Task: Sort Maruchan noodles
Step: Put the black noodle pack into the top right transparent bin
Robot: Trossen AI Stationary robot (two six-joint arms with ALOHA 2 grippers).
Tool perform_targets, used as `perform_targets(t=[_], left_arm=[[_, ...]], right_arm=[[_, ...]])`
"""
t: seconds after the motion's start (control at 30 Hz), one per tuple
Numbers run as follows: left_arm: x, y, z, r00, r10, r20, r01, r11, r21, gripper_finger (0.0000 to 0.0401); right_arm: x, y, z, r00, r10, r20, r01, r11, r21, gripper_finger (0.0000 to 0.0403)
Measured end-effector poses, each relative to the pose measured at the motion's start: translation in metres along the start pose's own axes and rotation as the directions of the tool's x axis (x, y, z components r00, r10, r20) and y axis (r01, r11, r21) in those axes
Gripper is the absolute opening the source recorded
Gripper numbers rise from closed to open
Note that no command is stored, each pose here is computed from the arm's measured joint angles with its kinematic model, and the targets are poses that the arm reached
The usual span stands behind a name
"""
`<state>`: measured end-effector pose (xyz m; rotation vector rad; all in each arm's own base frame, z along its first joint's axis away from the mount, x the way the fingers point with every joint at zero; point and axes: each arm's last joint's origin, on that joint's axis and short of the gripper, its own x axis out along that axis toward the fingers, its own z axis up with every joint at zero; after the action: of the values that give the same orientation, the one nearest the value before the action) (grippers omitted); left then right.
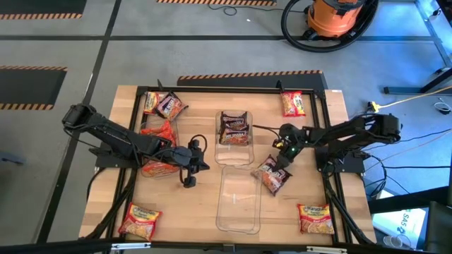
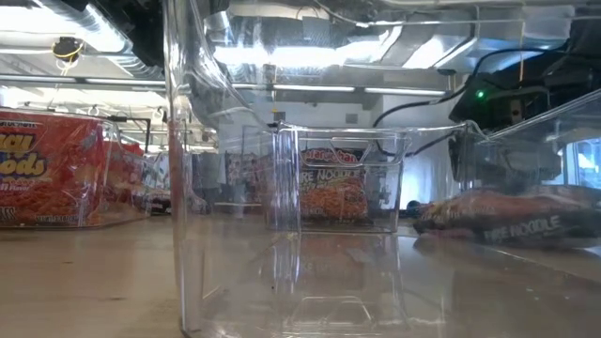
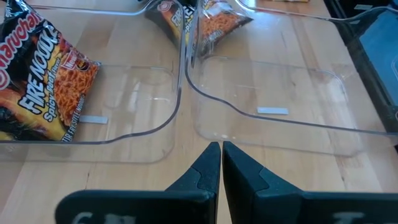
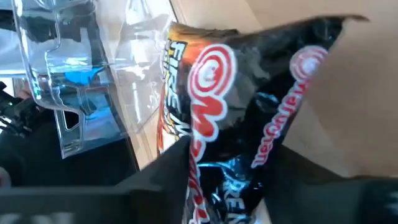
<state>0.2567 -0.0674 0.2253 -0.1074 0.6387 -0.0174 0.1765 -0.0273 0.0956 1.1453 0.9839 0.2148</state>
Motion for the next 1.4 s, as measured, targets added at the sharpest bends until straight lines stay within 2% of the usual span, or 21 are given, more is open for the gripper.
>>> perform_targets(t=[0.17,0.3,0.43,0.57,0.83,1.03,1.27,1.4], left_arm=[[0.000,0.000,0.000,1.000,0.002,0.000,-0.002,1.000,0.000,0.0011],[0.000,0.000,0.000,1.000,0.002,0.000,-0.002,1.000,0.000,0.0011],[0.000,0.000,0.000,1.000,0.002,0.000,-0.002,1.000,0.000,0.0011],[0.000,0.000,0.000,1.000,0.003,-0.002,-0.003,1.000,0.001,0.0011],[0.000,0.000,0.000,1.000,0.001,-0.002,-0.001,1.000,0.007,0.0011],[0.000,0.000,0.000,1.000,-0.001,-0.002,0.001,1.000,0.007,0.0011],[0.000,0.000,0.000,1.000,0.000,-0.002,0.000,1.000,0.007,0.0011],[0.000,0.000,0.000,1.000,-0.001,-0.002,0.001,1.000,0.007,0.0011]], right_arm=[[0.003,0.004,-0.001,1.000,0.001,-0.013,-0.001,1.000,-0.026,0.0051],[0.007,0.011,0.003,1.000,-0.007,-0.018,0.006,0.999,-0.050,0.0010],[0.009,0.027,0.008,0.999,0.016,-0.052,-0.020,0.997,-0.081,0.0007],[0.006,0.043,0.008,0.996,-0.003,-0.090,-0.004,0.997,-0.082,0.0015],[-0.024,0.095,0.012,0.983,-0.176,-0.053,0.166,0.975,-0.151,0.0007],[-0.050,0.152,0.021,0.955,-0.287,0.079,0.298,0.916,-0.270,0.0011],[-0.066,0.204,0.034,0.918,-0.278,0.282,0.379,0.824,-0.422,0.0008],[-0.069,0.219,0.046,0.876,-0.300,0.377,0.461,0.747,-0.479,0.0008]])
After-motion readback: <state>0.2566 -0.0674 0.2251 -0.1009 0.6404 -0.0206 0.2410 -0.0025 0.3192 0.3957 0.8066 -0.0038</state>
